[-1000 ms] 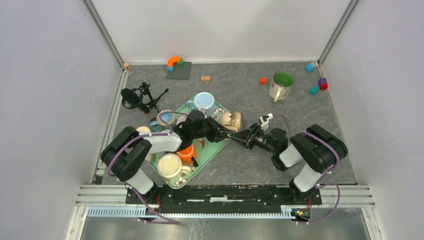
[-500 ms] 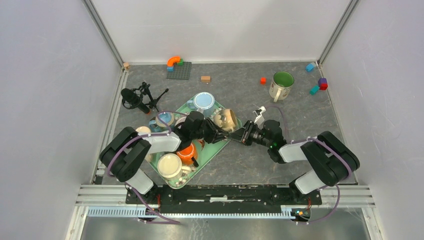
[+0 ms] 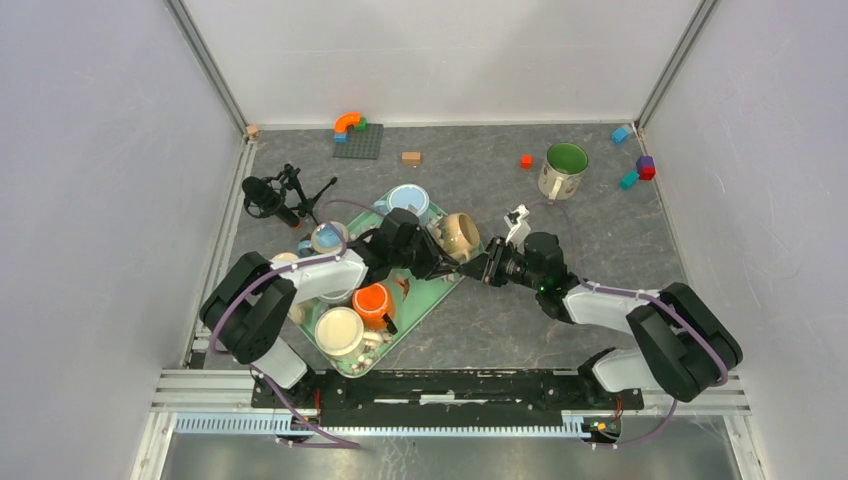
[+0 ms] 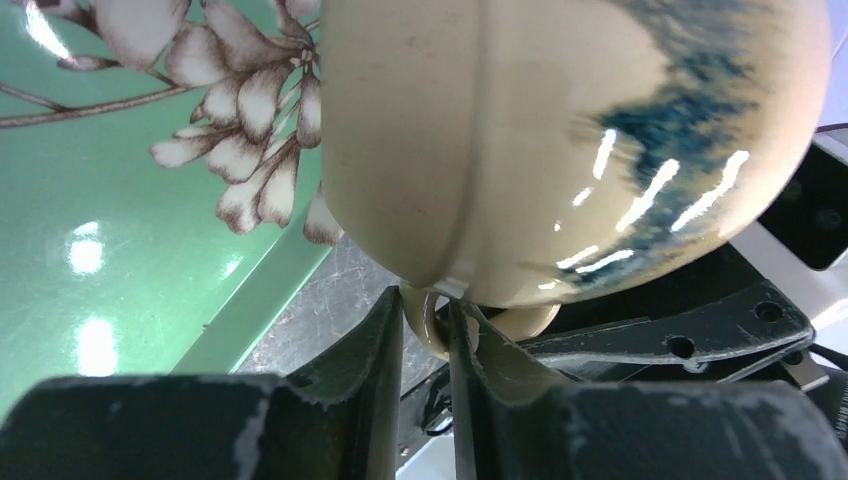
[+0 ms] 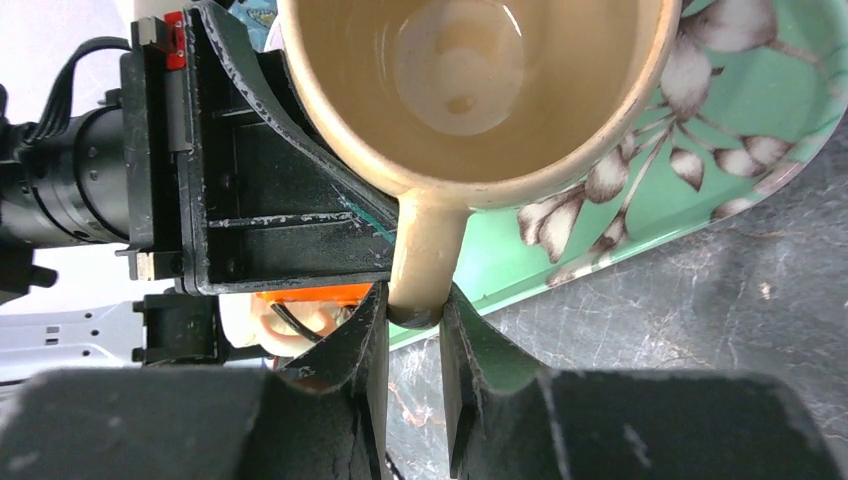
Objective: Turn the mug right side up
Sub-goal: Turn over the cup on the tray, then move the cup to the corner of the board.
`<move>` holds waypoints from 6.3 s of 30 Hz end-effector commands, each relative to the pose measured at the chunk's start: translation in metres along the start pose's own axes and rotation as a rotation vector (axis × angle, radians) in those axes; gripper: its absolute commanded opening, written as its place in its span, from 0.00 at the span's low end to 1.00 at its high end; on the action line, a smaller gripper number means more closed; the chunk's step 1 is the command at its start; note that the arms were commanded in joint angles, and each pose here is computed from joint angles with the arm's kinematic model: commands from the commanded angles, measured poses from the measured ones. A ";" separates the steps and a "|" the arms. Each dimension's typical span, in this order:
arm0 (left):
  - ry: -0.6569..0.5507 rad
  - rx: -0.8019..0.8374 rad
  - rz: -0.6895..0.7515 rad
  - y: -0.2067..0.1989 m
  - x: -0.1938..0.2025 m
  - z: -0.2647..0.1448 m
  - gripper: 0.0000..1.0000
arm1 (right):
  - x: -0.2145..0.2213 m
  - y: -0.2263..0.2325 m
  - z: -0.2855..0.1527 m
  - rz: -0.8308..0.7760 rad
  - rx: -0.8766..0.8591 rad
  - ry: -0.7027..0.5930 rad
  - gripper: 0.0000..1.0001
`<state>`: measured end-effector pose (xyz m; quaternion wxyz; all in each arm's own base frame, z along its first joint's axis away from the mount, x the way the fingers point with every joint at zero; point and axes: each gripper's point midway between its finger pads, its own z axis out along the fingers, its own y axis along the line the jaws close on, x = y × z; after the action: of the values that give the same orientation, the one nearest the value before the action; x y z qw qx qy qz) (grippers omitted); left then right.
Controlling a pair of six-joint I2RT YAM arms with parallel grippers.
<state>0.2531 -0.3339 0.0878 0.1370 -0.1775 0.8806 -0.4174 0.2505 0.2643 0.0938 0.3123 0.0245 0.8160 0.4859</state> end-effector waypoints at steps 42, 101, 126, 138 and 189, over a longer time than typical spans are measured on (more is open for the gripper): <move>-0.432 -0.137 0.628 -0.077 -0.076 -0.153 0.64 | -0.030 -0.040 0.024 -0.752 0.527 0.072 0.20; -0.410 -0.062 0.660 -0.077 -0.074 -0.161 0.86 | -0.132 0.026 -0.003 -0.792 0.605 -0.131 0.00; -0.210 0.047 0.765 -0.087 -0.044 -0.136 0.89 | -0.133 -0.138 -0.168 -0.401 1.147 -0.277 0.00; -0.158 0.054 0.783 -0.079 -0.034 -0.133 0.90 | -0.171 -0.190 -0.183 -0.258 1.222 -0.368 0.00; -0.101 0.054 0.792 -0.066 -0.027 -0.119 1.00 | -0.258 -0.205 -0.194 -0.188 1.240 -0.332 0.89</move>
<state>0.2380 -0.2783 0.2081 0.3137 0.1343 0.8743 -0.3451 0.4192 -0.0797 0.0882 0.3761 0.1975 0.8984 -0.1117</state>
